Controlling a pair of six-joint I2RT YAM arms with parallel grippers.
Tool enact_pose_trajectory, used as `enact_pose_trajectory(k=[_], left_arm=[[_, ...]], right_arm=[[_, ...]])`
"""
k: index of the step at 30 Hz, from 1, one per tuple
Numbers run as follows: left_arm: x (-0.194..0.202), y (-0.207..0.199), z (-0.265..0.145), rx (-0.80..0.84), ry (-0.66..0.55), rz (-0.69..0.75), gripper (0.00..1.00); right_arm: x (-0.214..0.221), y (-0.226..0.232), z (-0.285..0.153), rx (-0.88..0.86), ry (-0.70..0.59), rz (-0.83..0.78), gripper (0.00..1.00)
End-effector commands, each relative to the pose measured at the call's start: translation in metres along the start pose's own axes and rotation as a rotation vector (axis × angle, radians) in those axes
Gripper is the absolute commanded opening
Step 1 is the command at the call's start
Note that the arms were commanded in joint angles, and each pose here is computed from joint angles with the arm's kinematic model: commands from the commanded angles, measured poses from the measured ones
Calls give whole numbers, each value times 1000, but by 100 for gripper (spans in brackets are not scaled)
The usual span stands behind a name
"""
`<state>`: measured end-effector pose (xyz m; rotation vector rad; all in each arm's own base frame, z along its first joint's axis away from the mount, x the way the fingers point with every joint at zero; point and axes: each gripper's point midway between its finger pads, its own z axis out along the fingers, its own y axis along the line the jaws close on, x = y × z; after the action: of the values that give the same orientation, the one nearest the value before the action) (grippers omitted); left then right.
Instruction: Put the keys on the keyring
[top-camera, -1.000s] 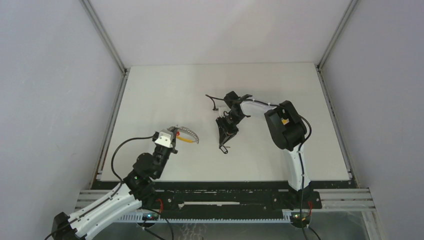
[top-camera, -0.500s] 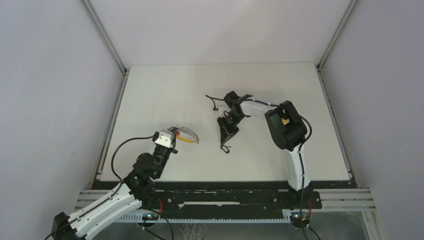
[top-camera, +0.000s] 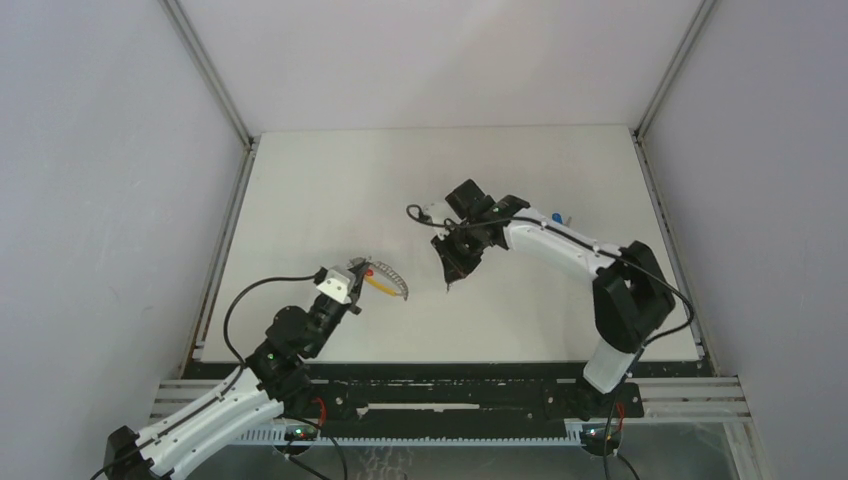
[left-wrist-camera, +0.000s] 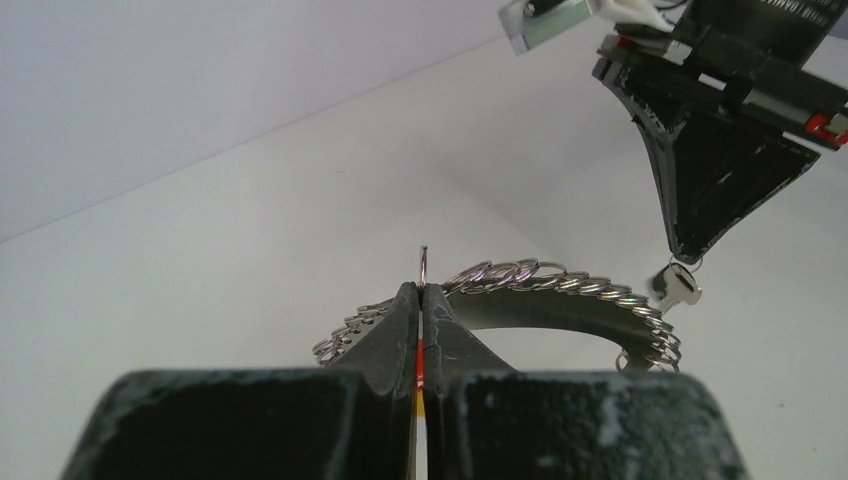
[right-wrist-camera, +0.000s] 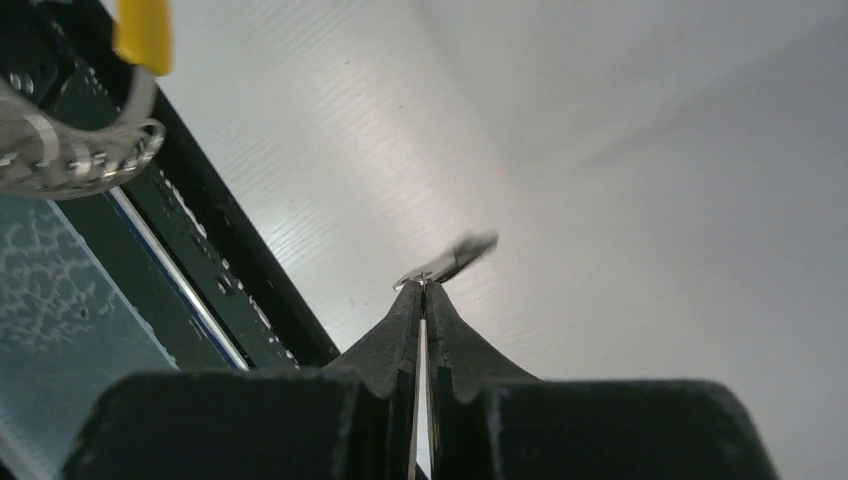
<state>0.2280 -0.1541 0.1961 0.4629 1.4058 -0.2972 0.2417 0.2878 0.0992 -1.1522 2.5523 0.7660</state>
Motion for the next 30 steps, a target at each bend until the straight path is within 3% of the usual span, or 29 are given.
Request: enact_pose_trajectory(k=[1, 10, 18, 30], left_arm=[[-40, -21, 1, 131, -106, -33, 0], [-60, -47, -4, 292, -168, -17, 0], [-68, -70, -2, 430, -183, 49, 0], [-88, -112, -3, 713, -205, 213, 0]], right_arm=[[-9, 13, -25, 99, -89, -193, 0], [-30, 61, -81, 146, -308, -477, 0], [-31, 92, -116, 22, -542, -622, 0], [-26, 113, -130, -74, -719, -900, 0]])
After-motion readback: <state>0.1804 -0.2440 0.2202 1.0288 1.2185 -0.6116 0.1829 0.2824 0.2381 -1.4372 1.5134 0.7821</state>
